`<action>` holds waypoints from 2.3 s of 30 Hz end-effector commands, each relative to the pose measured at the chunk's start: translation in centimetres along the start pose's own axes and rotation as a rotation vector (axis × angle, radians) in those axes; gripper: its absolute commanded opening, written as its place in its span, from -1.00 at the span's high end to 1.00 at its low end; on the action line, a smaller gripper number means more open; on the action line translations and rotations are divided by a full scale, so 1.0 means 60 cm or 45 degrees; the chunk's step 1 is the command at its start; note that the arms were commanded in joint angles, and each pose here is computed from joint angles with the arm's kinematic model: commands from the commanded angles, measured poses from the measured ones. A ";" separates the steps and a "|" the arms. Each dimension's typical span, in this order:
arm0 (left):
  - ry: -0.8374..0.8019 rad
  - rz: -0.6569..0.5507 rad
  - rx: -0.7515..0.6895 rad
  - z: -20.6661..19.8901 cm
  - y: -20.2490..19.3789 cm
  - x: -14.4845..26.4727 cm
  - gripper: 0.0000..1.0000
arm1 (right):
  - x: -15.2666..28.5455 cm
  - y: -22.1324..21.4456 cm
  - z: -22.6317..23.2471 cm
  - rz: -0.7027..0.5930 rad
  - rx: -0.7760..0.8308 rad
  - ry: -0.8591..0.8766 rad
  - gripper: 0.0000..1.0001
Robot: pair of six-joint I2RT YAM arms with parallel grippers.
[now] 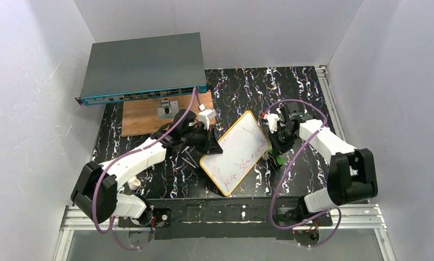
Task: Erase the whiteboard
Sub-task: Place the whiteboard eraser at the center of the board.
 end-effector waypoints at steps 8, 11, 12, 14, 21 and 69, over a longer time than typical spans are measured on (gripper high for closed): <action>0.098 -0.043 -0.258 -0.023 0.042 0.069 1.00 | -0.053 -0.004 -0.028 0.115 -0.208 -0.034 0.32; 0.096 -0.054 -0.270 -0.026 0.046 0.073 1.00 | -0.051 -0.007 -0.021 0.137 -0.232 0.038 0.03; 0.092 -0.056 -0.273 -0.028 0.047 0.073 1.00 | -0.050 -0.007 -0.020 0.138 -0.241 0.061 -0.02; 0.082 -0.057 -0.278 -0.030 0.052 0.074 1.00 | -0.045 -0.005 -0.021 0.130 -0.263 0.099 -0.11; 0.058 -0.074 -0.292 -0.037 0.065 0.075 1.00 | -0.032 0.002 -0.035 0.069 -0.258 0.052 -0.33; 0.065 -0.107 -0.287 -0.048 0.070 0.092 1.00 | -0.046 0.026 -0.072 -0.081 -0.003 -0.370 -0.48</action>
Point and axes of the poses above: each gripper's point midway between its finger pads, its own x axis back along the fingers, its own z axis along the line the jaws close on, y = z × x, the point moved 5 cm from there along x, back along the fingers, and after that the axes turned 15 degrees about -x, right-handed, at the moved point
